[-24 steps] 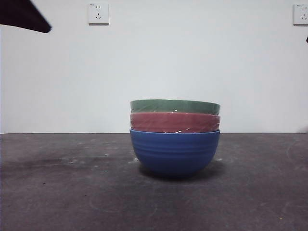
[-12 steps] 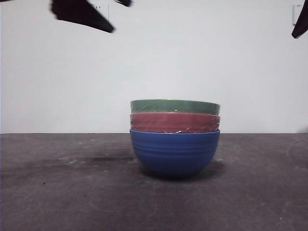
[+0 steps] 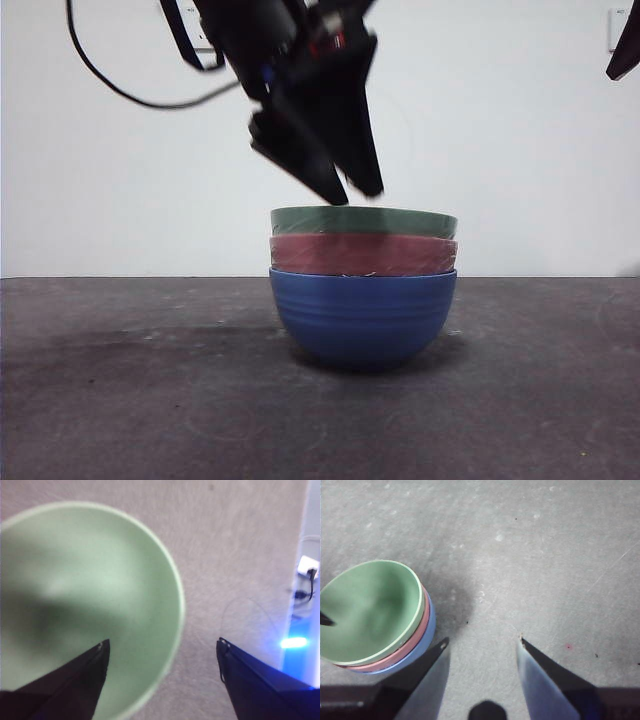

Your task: Pick up the green bowl on the top,put the green bowl on the left,pick up the red bowl in the middle,put the red bowl on the right

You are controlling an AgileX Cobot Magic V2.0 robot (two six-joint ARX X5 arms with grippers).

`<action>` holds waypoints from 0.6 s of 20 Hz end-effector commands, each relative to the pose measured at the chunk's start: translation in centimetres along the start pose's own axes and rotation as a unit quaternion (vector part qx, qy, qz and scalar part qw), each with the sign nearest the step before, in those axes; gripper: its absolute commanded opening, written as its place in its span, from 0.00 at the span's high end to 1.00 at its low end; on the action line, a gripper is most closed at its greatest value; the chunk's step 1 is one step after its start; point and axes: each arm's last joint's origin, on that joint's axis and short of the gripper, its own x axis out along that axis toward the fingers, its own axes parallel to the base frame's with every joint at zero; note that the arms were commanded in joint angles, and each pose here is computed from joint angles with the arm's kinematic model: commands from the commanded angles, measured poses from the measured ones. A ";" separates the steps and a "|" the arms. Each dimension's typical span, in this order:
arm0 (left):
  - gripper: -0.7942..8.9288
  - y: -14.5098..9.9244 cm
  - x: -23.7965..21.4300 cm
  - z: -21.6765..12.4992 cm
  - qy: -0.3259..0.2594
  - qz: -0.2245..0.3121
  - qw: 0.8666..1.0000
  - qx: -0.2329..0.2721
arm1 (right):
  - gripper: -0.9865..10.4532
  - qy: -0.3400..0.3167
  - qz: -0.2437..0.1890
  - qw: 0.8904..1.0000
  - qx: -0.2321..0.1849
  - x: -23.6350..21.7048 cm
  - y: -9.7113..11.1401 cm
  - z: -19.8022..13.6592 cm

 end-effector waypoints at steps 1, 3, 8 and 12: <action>0.55 0.1 1.4 -0.2 0.013 -0.008 1.000 0.020 | 0.72 0.000 0.001 1.000 0.004 0.0 0.0 0.1; 0.57 0.2 1.9 -0.3 0.019 -0.011 0.999 0.023 | 0.72 0.002 0.001 1.000 0.005 0.0 0.0 0.0; 0.81 0.2 1.9 -0.2 0.018 -0.012 0.999 0.037 | 0.72 0.002 0.001 1.000 0.005 0.0 0.0 0.0; 0.93 0.2 1.8 -0.2 0.017 -0.013 0.999 0.045 | 0.72 0.002 0.000 1.000 0.004 0.0 0.0 0.0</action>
